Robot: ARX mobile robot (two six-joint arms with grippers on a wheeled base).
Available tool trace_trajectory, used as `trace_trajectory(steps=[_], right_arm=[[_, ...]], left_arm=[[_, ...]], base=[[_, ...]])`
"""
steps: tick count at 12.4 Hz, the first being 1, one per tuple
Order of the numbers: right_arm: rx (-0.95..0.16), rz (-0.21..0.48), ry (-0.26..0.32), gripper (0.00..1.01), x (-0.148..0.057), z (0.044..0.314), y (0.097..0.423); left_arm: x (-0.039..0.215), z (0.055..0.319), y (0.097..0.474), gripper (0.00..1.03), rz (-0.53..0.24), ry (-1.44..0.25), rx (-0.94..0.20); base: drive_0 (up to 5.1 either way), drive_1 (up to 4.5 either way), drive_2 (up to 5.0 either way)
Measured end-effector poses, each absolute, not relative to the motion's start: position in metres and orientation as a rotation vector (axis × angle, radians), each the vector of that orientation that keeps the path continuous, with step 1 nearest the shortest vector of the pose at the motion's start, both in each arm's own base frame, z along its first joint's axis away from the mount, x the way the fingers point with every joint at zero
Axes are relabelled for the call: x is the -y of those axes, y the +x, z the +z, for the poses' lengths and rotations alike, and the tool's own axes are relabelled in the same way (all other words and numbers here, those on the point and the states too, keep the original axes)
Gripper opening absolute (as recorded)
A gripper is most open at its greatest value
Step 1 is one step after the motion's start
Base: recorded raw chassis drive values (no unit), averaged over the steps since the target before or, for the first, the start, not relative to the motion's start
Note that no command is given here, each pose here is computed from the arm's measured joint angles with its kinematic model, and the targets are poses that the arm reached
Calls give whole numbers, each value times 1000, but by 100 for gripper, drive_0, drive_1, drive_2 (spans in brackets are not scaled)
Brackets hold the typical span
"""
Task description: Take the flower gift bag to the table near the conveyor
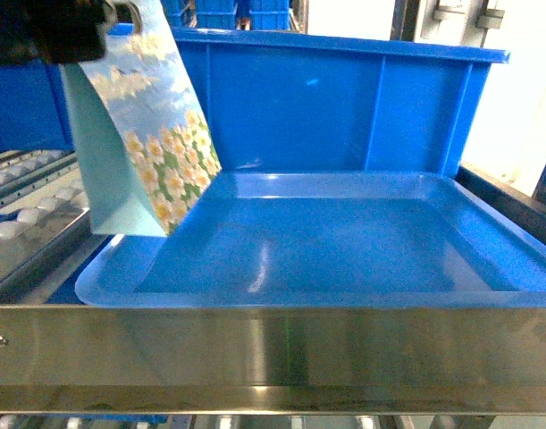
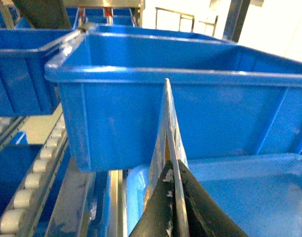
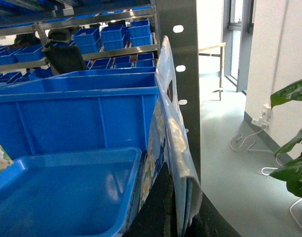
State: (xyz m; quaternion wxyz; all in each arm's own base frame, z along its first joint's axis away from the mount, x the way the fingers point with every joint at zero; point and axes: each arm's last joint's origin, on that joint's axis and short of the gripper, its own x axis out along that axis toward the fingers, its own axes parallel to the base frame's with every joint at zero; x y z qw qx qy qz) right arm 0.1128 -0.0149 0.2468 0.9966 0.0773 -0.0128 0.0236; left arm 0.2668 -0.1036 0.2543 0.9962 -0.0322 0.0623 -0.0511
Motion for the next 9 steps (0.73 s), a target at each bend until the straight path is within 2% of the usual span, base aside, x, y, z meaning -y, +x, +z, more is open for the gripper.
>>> trace_trajectory(steps=[2,3,5,7,9], right_arm=[[26,47,155,2,15,247,113],[26,47,155,2,15,247,113],[26,47,155,2,15,247,113],[26,47,155,2,15,247,113],[25,46,155,2,15,247,113]], left_arm=[[75,270,244,2,-47,-48,5],[63,275,230,2,-44,-33,69],[42,270,199,2,0,20,146],[30,269,178,2,27,17,208],[25,278,167,2,52,4,274]], base=[[0,0,0],[0,0,0],[0,0,0],[0,0,0],[-375,130,251]])
